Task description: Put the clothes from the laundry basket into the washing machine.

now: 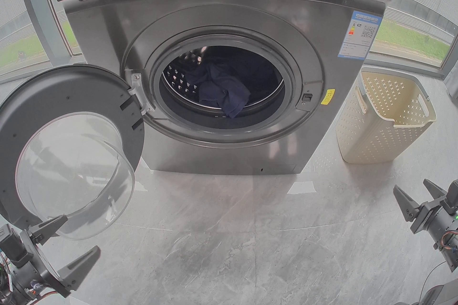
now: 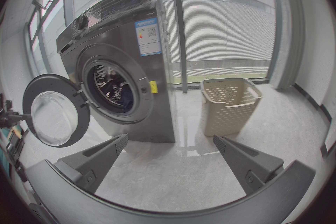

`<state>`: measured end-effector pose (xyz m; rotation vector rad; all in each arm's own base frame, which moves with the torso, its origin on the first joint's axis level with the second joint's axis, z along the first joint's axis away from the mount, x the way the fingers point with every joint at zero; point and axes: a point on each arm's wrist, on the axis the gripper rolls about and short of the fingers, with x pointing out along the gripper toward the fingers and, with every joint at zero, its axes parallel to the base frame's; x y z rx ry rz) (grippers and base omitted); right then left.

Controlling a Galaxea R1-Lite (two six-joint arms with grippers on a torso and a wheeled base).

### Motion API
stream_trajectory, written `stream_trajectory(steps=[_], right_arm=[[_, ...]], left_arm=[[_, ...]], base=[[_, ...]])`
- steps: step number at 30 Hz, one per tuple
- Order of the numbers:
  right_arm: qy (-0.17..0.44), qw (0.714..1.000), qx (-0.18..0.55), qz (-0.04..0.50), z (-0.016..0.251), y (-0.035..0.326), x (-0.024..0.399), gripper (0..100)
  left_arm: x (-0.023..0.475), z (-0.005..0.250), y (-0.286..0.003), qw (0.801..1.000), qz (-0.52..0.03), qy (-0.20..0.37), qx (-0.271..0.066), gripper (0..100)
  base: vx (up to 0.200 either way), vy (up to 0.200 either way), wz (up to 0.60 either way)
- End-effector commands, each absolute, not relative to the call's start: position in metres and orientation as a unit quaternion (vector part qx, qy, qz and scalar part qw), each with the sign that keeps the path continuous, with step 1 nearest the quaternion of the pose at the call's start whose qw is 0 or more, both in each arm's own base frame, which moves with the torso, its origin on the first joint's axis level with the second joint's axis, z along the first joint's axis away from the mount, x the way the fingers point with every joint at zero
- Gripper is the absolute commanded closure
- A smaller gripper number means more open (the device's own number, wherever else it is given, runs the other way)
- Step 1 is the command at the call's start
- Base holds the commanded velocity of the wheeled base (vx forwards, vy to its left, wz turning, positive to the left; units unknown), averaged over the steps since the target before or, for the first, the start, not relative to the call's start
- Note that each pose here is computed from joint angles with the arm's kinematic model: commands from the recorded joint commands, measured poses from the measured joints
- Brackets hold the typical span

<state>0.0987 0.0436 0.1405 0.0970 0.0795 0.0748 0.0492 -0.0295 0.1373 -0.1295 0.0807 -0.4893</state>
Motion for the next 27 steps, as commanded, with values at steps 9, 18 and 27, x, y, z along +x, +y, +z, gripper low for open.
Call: stream_trajectory(steps=[9, 18, 27], right_arm=[[0.005, 0.998, 0.047, -0.042, 0.130, 0.003, 0.037, 0], [-0.025, 0.999, 0.002, -0.036, 0.099, -0.007, -0.010, 0], [0.015, 0.998, -0.008, -0.062, 0.084, -0.008, -0.015, 0]], left_arm=[[-0.012, 0.101, 0.002, 0.983, -0.160, -0.032, -0.080, 0], [-0.016, 0.091, 0.001, 0.991, -0.117, -0.012, -0.057, 0], [-0.016, 0.084, 0.003, 1.000, 0.015, 0.009, 0.015, 0]], base=[[-0.156, 0.000, 0.00], [-0.044, 0.000, 0.00], [-0.022, 0.000, 0.00]])
